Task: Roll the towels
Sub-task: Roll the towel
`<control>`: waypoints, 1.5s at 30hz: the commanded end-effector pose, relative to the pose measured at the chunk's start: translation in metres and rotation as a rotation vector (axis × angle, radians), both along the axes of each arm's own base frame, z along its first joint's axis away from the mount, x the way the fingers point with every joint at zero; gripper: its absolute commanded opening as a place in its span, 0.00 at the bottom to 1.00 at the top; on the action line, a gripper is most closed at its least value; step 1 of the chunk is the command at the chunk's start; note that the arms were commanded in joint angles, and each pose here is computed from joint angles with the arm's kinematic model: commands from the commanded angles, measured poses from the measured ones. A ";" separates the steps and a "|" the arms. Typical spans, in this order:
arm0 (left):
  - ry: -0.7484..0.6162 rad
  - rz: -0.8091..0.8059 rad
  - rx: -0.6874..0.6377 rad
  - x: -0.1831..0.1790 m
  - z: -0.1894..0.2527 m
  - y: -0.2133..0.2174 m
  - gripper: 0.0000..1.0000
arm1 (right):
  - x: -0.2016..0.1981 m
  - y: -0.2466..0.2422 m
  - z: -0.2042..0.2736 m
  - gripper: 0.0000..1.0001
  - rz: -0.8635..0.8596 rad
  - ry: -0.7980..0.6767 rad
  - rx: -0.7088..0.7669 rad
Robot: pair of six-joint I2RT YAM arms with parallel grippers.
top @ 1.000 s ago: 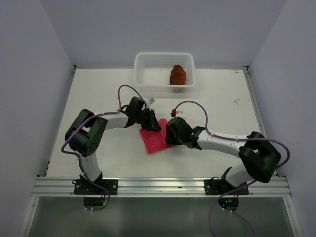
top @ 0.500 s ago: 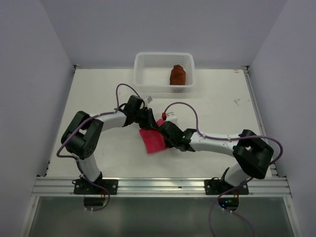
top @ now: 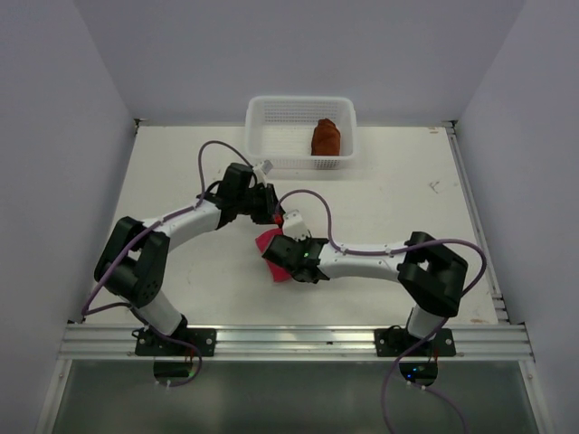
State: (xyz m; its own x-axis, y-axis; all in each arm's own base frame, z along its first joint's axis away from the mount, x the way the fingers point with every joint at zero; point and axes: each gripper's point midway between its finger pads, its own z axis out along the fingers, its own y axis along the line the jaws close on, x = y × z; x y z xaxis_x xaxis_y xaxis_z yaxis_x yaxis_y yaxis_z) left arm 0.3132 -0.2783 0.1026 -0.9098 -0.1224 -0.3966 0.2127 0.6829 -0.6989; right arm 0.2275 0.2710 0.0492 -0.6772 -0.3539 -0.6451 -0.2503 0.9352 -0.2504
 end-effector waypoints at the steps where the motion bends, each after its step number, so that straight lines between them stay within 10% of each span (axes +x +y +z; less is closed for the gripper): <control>1: -0.042 -0.009 -0.064 0.004 0.019 -0.006 0.20 | 0.003 -0.009 0.008 0.25 -0.019 -0.060 -0.120; 24: 0.075 -0.061 -0.017 -0.035 -0.058 -0.021 0.18 | -0.011 0.021 0.003 0.32 0.052 -0.088 -0.224; 34: 0.092 -0.049 0.052 -0.039 -0.076 -0.010 0.18 | -0.011 0.028 0.032 0.55 0.042 -0.105 -0.103; 45: 0.093 -0.046 0.070 -0.041 -0.078 -0.005 0.18 | -0.012 0.028 0.078 0.58 0.029 -0.083 0.267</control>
